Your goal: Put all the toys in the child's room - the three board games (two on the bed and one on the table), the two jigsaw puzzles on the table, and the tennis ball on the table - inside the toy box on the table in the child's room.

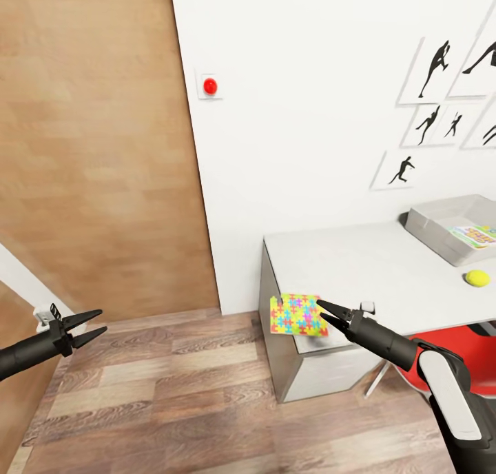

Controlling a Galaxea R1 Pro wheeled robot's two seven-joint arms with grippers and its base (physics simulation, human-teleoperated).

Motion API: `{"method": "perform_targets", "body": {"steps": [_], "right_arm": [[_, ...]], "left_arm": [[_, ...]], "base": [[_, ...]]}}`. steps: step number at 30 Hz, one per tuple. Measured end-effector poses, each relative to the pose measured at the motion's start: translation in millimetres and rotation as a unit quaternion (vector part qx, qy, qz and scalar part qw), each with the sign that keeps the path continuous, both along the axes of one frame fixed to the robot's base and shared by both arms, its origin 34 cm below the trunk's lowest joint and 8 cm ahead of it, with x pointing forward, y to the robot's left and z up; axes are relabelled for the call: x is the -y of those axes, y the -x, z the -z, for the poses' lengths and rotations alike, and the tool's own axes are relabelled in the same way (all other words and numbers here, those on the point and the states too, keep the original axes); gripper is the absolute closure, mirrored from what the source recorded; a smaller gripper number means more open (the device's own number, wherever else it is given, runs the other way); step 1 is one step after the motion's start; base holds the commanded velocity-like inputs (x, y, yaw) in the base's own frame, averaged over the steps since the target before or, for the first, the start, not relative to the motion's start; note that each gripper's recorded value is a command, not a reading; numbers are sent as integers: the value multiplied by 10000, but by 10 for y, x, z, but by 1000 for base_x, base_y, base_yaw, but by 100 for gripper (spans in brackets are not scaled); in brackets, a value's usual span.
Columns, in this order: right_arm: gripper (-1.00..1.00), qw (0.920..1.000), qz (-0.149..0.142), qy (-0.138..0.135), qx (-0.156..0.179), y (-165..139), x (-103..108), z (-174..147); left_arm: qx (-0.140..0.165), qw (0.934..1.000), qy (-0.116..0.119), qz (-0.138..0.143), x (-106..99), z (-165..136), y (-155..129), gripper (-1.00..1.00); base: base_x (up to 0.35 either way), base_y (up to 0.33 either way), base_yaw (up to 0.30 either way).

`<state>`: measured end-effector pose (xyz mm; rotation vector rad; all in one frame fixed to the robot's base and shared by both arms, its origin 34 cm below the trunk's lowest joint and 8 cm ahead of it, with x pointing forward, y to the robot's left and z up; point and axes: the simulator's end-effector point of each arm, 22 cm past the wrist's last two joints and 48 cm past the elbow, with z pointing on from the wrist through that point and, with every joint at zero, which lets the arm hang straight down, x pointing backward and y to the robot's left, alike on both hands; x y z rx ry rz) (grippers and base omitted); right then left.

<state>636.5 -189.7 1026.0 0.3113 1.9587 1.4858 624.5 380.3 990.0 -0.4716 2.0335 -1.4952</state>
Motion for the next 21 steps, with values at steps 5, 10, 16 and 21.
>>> {"method": "perform_targets", "body": {"steps": [5, 10, 16, 21], "right_arm": [[-100, 10000, 4, -6, 43, 3, -2, -46], [-100, 10000, 9, -1, 91, 3, 5, -95], [-100, 9999, 10, 3, 140, 5, 9, -145], [-100, 9998, 6, 7, 200, 9, 9, -202]], "left_arm": [[41, 10000, -1, -3, -2, -43, 0, -100], [78, 10000, -6, -3, -2, -83, 1, -100], [127, 9999, -8, -5, -3, -133, -2, -100], [171, 9999, -7, -8, -5, -177, -2, -100]], "base": [[104, -122, 0], [159, -196, 0], [51, -60, 0], [9, -25, 0]]}}
